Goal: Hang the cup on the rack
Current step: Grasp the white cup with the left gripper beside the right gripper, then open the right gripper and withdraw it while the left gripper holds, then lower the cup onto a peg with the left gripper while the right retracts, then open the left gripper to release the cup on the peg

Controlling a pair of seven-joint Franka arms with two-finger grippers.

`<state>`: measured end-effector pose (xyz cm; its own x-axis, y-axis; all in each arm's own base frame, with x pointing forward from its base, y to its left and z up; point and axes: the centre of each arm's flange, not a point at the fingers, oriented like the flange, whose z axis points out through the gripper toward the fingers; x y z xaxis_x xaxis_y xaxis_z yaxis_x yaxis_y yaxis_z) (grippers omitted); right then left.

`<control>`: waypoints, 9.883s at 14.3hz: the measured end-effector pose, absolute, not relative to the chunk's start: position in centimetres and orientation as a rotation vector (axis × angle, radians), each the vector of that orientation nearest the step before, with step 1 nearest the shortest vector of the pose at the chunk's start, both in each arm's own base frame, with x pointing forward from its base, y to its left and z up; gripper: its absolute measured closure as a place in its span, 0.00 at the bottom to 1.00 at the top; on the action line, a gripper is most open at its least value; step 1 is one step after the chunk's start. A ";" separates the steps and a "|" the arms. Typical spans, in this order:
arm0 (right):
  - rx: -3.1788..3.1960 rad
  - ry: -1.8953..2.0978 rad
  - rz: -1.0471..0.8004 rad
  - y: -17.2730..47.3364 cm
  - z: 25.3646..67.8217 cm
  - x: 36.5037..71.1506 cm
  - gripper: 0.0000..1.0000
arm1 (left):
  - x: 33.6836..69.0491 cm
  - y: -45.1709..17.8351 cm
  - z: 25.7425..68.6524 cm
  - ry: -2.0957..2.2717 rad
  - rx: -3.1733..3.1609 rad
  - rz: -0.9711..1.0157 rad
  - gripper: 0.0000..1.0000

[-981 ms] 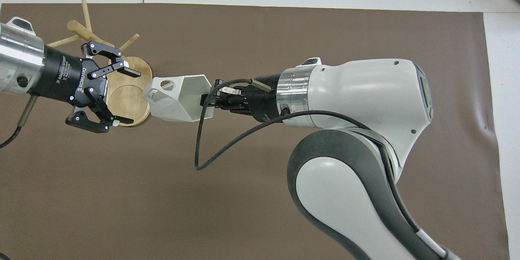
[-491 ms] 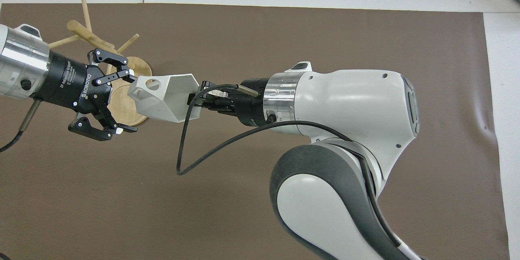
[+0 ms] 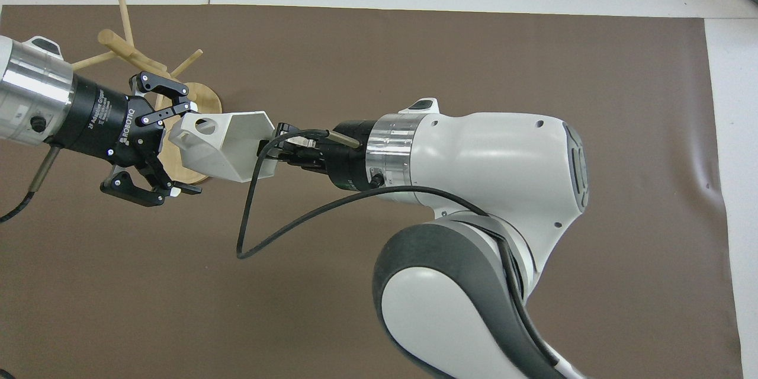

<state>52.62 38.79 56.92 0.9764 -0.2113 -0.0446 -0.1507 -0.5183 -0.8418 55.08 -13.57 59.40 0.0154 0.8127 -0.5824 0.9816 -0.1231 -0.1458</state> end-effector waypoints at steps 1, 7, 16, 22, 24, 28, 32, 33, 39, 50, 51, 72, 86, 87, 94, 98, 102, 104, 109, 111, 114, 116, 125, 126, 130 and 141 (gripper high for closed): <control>-2.124 0.254 -0.076 38.8 56.9 52.6 0.94 | 55.0 -13.6 59.5 1.849 1.995 -0.798 0.00; -2.124 0.254 -0.074 38.9 56.8 52.6 0.94 | 54.5 -13.7 60.2 1.839 1.997 -0.798 0.00; -2.124 0.253 -0.072 39.0 56.8 52.5 0.94 | 54.4 -13.8 60.1 1.866 1.983 -0.811 0.00; -2.125 0.247 -0.068 39.3 56.8 52.3 0.94 | 54.4 -13.6 60.2 1.871 1.974 -0.809 0.32; -2.124 0.247 -0.068 39.3 56.8 52.3 0.94 | 54.4 -13.6 60.2 1.871 1.974 -0.808 0.32; -2.121 0.248 -0.067 39.3 56.9 52.3 0.94 | 54.3 -13.6 60.4 1.876 1.969 -0.806 0.32; -2.119 0.251 -0.069 39.3 56.9 52.3 0.85 | 54.2 -13.5 60.6 1.898 1.951 -0.808 0.32; -2.119 0.252 -0.069 39.3 56.9 52.4 0.74 | 54.2 -13.5 60.7 1.901 1.947 -0.807 0.32; -2.118 0.253 -0.072 39.2 56.9 52.4 0.10 | 54.0 -13.2 60.7 1.930 1.922 -0.807 0.32; -2.145 0.237 -0.116 38.7 56.7 53.0 0.00 | 55.4 -13.2 56.1 2.330 1.480 -0.591 0.32; -2.159 0.231 -0.132 38.4 56.6 53.2 0.00 | 55.5 -13.2 55.6 2.359 1.433 -0.581 0.32; -2.871 -0.080 -0.240 16.8 51.7 60.9 0.00 | 59.4 -9.0 47.8 2.663 0.844 -0.465 0.32; -3.083 -0.119 -0.086 3.8 54.3 59.0 0.00 | 60.6 -6.9 46.7 2.716 0.499 -0.454 0.32; -3.086 -0.100 -0.079 3.1 54.5 58.9 0.00 | 60.7 -6.8 46.6 2.718 0.479 -0.453 0.32; -3.099 0.091 -0.089 -4.0 55.9 58.0 0.00 | 60.3 -6.4 44.7 2.741 0.328 -0.447 0.32; -3.099 0.144 -0.094 -6.0 56.1 57.7 0.00 | 60.3 -6.3 44.7 2.742 0.317 -0.448 0.32; -3.098 0.137 -0.054 -5.8 56.2 57.2 0.00 | 60.3 -6.3 44.7 2.743 0.313 -0.448 0.32; -3.097 0.136 -0.040 -5.7 56.5 56.9 0.00 | 60.3 -5.8 44.7 2.743 0.302 -0.446 0.32; -3.094 0.136 0.008 -5.8 58.4 56.0 0.00 | 60.3 -5.3 44.6 2.745 0.289 -0.446 0.32; -3.094 0.134 0.010 -5.7 59.3 55.8 0.00 | 60.3 -5.4 44.6 2.746 0.291 -0.447 0.32; -3.094 0.134 0.013 -5.7 59.4 55.8 0.00 | 60.3 -5.5 44.6 2.747 0.293 -0.448 0.32; -3.094 0.134 0.013 -5.7 59.4 55.8 0.00 | 60.3 -5.5 44.6 2.748 0.293 -0.449 0.32; -3.161 0.118 0.017 -6.0 59.6 55.7 0.00 | 60.3 -4.6 44.6 2.752 0.277 -0.448 0.32; -3.161 0.118 0.015 -6.0 59.7 55.8 0.00 | 60.3 -4.6 44.6 2.753 0.276 -0.448 0.32; -3.162 0.118 -0.013 -6.0 60.0 55.9 0.00 | 60.2 -4.5 44.6 2.759 0.276 -0.452 0.22; -3.164 0.119 -0.066 -6.1 60.2 56.3 0.00 | 57.9 -3.4 48.5 2.811 0.586 -0.525 0.08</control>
